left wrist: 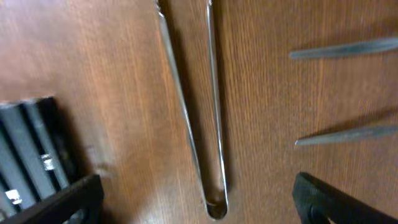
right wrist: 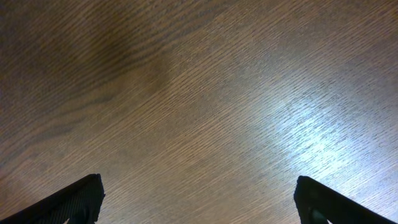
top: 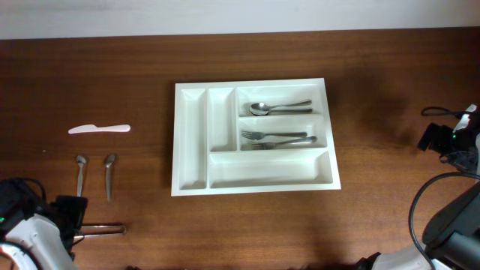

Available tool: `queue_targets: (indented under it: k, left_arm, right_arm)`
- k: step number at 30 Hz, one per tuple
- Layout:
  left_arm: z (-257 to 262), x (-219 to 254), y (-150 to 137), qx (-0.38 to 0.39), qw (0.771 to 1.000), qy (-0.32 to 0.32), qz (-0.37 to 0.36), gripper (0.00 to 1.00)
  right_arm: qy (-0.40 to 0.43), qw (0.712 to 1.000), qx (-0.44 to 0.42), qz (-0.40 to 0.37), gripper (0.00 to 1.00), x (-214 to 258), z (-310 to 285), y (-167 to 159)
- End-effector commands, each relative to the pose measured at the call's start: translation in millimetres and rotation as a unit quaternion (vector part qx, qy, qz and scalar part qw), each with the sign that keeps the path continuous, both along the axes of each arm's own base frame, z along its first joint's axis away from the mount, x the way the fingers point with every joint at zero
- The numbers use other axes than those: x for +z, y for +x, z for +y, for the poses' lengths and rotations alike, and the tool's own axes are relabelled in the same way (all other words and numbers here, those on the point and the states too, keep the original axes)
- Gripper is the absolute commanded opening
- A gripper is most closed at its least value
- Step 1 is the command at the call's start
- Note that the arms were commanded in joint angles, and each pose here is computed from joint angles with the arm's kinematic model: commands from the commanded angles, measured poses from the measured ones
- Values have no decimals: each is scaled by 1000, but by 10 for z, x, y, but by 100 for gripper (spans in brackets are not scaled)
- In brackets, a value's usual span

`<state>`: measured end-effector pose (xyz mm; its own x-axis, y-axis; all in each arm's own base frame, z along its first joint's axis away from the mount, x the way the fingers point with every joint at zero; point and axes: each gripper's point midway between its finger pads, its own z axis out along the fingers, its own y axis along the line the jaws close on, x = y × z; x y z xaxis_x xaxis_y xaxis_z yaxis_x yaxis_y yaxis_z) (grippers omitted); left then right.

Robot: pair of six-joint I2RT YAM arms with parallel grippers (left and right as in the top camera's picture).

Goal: Pack container
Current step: 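Move the left gripper down over the long silver utensil on the left, then grasp the long silver utensil with the left gripper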

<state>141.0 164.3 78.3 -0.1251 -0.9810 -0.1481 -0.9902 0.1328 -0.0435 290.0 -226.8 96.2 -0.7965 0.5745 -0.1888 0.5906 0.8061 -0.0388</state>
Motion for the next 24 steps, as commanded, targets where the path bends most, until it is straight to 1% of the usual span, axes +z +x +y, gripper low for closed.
queue_targets:
  k: [1, 3, 4, 7, 13, 21, 24]
  left_arm:
    - [-56, -222, 57, -12, 999, -41, 4, 99]
    - [-42, -315, 69, 0, 999, -53, 12, 99]
    - [-57, -421, 55, 26, 997, -71, 26, 99]
    - [-93, -566, 26, 57, 993, -96, 48, 99]
    - [-58, -751, 57, 34, 992, -107, 61, 99]
    - [25, -767, 129, 33, 994, -91, 47, 99]
    - [74, -769, 167, 9, 996, -81, 40, 99]
  right_arm:
    - [-2, 1000, -6, -9, 99, 58, -2, 9]
    - [-2, 1000, -6, -9, 99, 58, -2, 9]
    - [-3, 1000, -6, -9, 99, 59, -2, 10]
    - [-3, 1000, -6, -9, 99, 59, -2, 10]
    - [-2, 1000, -6, -9, 99, 58, -2, 9]
    - [-3, 1000, -6, -9, 99, 59, -2, 10]
    - [-3, 1000, -6, -9, 99, 59, -2, 10]
